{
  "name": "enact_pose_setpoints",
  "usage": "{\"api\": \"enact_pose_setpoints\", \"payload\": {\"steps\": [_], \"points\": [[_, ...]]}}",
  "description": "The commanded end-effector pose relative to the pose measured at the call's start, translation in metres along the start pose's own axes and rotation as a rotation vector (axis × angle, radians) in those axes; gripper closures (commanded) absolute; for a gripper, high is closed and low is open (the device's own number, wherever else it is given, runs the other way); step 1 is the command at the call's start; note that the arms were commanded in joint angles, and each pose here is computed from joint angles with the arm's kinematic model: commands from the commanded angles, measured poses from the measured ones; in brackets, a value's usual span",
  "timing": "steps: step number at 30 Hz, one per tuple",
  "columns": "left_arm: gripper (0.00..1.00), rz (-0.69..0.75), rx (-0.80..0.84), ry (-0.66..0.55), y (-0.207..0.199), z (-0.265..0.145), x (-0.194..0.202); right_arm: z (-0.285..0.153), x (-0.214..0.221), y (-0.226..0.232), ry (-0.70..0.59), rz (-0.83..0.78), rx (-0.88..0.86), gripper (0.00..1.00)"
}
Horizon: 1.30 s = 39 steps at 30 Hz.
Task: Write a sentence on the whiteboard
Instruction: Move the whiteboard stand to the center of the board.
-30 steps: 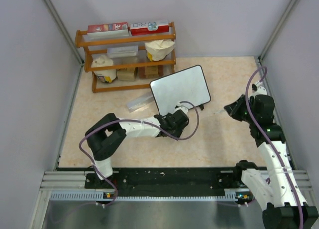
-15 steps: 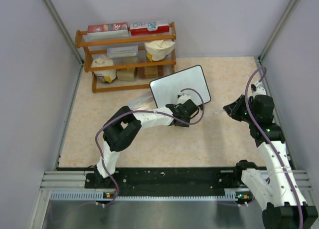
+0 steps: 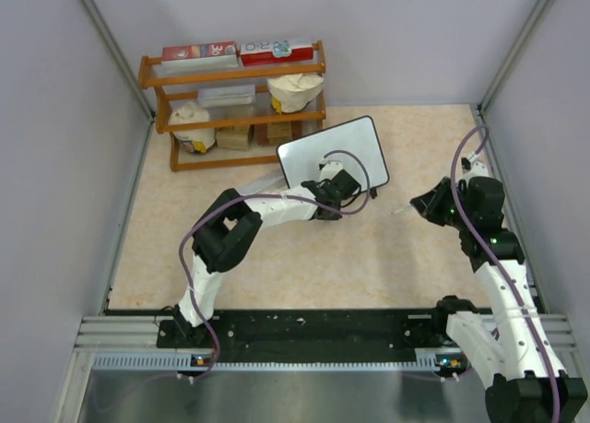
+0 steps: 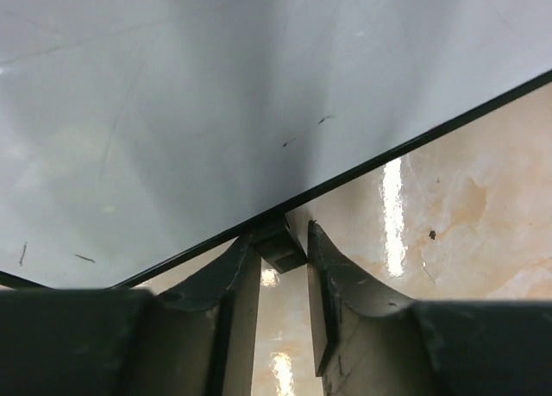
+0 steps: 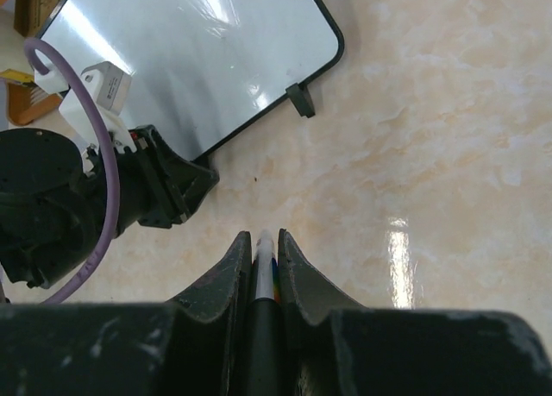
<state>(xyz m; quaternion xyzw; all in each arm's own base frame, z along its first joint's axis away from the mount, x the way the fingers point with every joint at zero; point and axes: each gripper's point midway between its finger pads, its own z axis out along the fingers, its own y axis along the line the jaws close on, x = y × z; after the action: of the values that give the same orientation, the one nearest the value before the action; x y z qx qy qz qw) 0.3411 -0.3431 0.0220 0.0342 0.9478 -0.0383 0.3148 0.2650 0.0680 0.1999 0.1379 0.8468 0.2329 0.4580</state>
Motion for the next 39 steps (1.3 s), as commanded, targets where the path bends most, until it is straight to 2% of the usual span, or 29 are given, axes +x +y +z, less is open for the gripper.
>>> {"api": "enact_pose_setpoints", "payload": {"steps": [1, 5, 7, 19, 28, 35, 39], "points": [[0.74, 0.058, -0.096, 0.107, 0.032, 0.028, 0.043, 0.000, -0.011, 0.007, -0.043, -0.010, -0.036, 1.00], [0.94, 0.048, -0.099, 0.112, 0.042, 0.022, 0.052, 0.002, -0.010, 0.008, -0.041, -0.010, -0.050, 1.00], [1.00, 0.041, -0.110, 0.112, 0.048, 0.017, 0.055, 0.002, -0.009, 0.008, -0.038, -0.007, -0.052, 1.00], [1.00, 0.061, -0.151, 0.119, 0.076, -0.021, 0.075, 0.002, -0.010, 0.015, -0.035, -0.002, -0.084, 1.00], [1.00, 0.057, -0.117, 0.200, 0.082, -0.061, 0.124, 0.001, -0.011, 0.020, -0.030, 0.005, -0.110, 1.00], [1.00, 0.128, -0.092, 0.257, 0.073, -0.101, 0.175, -0.003, -0.007, 0.026, -0.021, 0.011, -0.142, 1.00], [1.00, 0.128, -0.050, 0.240, 0.055, -0.124, 0.190, -0.006, -0.003, 0.028, -0.020, 0.018, -0.161, 1.00]]}}
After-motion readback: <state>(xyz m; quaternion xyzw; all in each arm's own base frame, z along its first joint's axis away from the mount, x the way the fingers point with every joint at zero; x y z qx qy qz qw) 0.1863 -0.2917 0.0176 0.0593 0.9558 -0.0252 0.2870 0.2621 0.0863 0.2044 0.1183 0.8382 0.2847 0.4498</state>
